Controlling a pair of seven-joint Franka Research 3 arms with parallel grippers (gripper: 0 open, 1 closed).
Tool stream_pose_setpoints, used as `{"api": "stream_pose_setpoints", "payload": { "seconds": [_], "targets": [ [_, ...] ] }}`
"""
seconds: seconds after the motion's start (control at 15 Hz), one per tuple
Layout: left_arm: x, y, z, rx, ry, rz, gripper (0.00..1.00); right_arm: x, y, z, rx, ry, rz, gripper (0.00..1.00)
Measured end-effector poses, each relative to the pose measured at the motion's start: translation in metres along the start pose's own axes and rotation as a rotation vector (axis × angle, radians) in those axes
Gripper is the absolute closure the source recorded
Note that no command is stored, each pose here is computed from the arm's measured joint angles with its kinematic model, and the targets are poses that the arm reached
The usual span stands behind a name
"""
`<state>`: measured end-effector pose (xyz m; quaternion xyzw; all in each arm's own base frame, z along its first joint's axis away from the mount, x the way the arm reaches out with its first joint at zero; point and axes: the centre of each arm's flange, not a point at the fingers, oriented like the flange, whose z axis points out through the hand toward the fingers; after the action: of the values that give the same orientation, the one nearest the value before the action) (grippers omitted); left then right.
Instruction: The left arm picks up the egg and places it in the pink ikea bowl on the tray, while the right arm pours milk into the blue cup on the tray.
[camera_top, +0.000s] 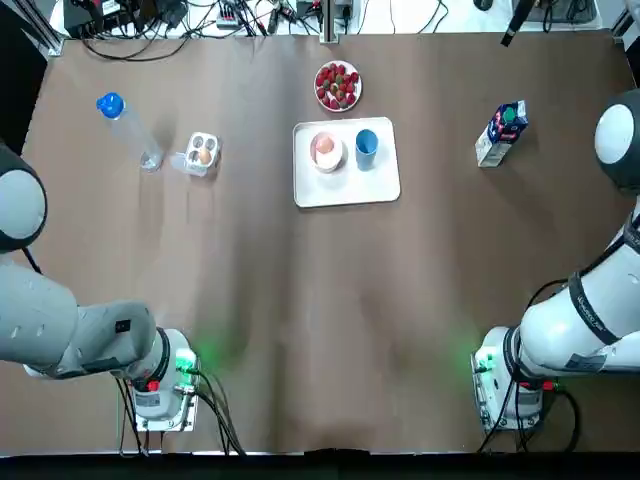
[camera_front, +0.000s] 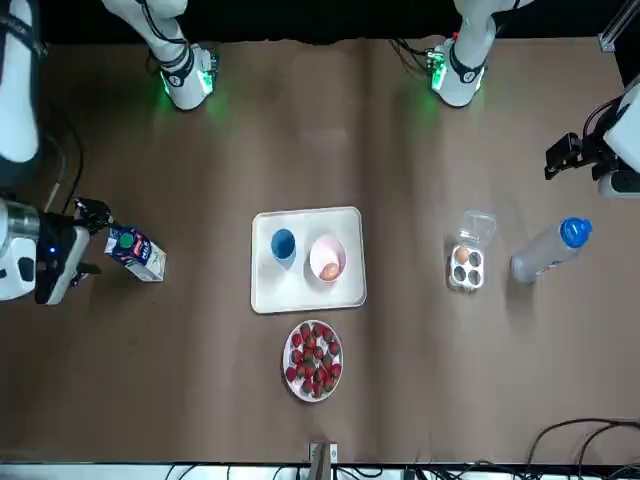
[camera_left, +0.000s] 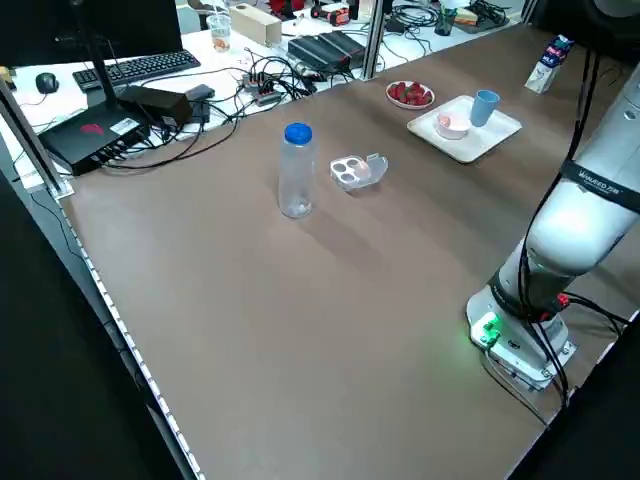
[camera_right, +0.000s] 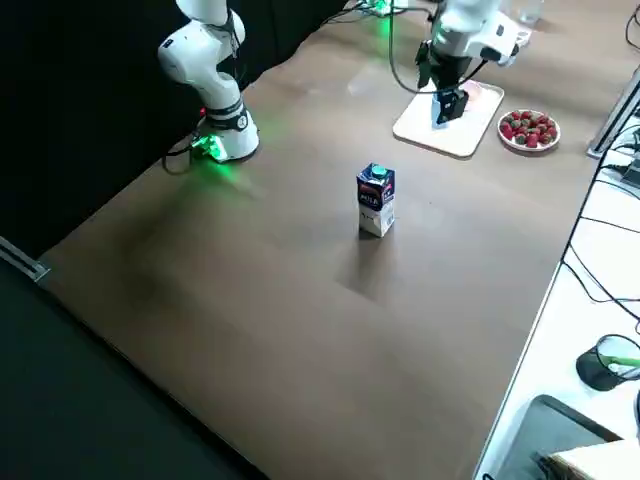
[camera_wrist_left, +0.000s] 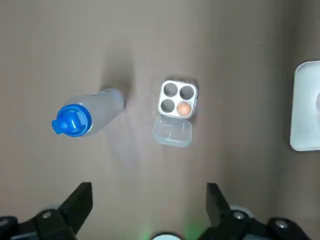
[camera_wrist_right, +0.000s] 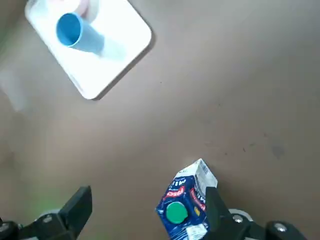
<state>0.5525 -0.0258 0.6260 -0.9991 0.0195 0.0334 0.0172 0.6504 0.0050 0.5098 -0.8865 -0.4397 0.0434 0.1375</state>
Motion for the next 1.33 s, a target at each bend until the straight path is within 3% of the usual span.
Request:
{"api": "stream_pose_setpoints", "payload": {
  "seconds": [0.33,0.67,1.07,1.33],
  "targets": [
    [0.000,0.001,-0.001,0.000,0.002,0.002,0.00,0.021,-0.032,-0.019,-0.072,-0.021,0.235,0.00],
    [-0.004,0.002,-0.006,0.002,0.012,0.002,0.00,0.021,-0.065,-0.045,-0.106,-0.005,0.604,0.00],
    [-0.009,0.003,-0.014,0.005,0.026,0.004,0.00,-0.026,-0.081,-0.058,-0.127,0.043,0.760,0.00],
    [-0.013,0.009,-0.014,0.006,0.007,0.015,0.00,-0.039,-0.104,-0.060,-0.131,0.064,0.863,0.00]
  ]
}}
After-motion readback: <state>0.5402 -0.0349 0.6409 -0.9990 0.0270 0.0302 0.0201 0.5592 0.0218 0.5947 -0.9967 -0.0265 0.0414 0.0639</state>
